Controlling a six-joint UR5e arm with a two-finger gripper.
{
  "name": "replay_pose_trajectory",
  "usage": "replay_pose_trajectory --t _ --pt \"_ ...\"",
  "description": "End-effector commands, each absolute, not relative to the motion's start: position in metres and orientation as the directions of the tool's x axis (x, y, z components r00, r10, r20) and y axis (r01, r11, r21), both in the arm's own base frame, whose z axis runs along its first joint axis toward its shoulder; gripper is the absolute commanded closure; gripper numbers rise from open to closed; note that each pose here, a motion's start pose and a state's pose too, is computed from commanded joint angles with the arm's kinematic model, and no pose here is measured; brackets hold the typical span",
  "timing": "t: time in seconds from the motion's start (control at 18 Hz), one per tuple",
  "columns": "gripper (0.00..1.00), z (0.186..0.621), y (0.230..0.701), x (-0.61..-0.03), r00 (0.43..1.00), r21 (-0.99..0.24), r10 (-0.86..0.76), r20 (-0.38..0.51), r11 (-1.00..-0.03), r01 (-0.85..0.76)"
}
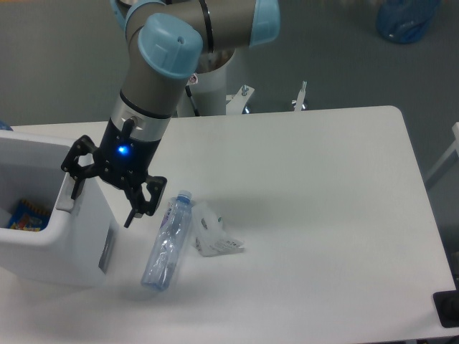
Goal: Open the trash can
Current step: 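Push the gripper fingers against the lid edge to flip the lid open, then withdraw the gripper from the open trash can toward the water bottle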
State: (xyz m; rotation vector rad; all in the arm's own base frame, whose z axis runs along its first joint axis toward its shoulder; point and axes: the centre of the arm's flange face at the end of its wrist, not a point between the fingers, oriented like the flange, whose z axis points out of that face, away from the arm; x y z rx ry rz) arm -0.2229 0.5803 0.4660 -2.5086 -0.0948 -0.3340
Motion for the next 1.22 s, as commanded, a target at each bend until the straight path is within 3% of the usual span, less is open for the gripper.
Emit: replay_pose_trajectory --t 0.28,0.5,0.61,0.89,1.22 --pt "0.00 0.486 0.581 -0.231 0.974 -0.592 -0.013 0.227 -0.796 0.128" --pt "0.00 0.491 0.569 -0.277 0.979 -0.598 0.056 0.194 -0.785 0.163" --pt "0.00 0.478 0.565 -0.303 0.986 -0.580 0.070 0.149 -0.802 0.144" --pt "0.00 0.432 0.540 -0.376 0.997 -0.449 0.036 -0.069 -0.893 0.001" --pt "0.00 0.406 0.505 -0.438 0.991 -0.380 0.072 -0.114 -0.925 0.023"
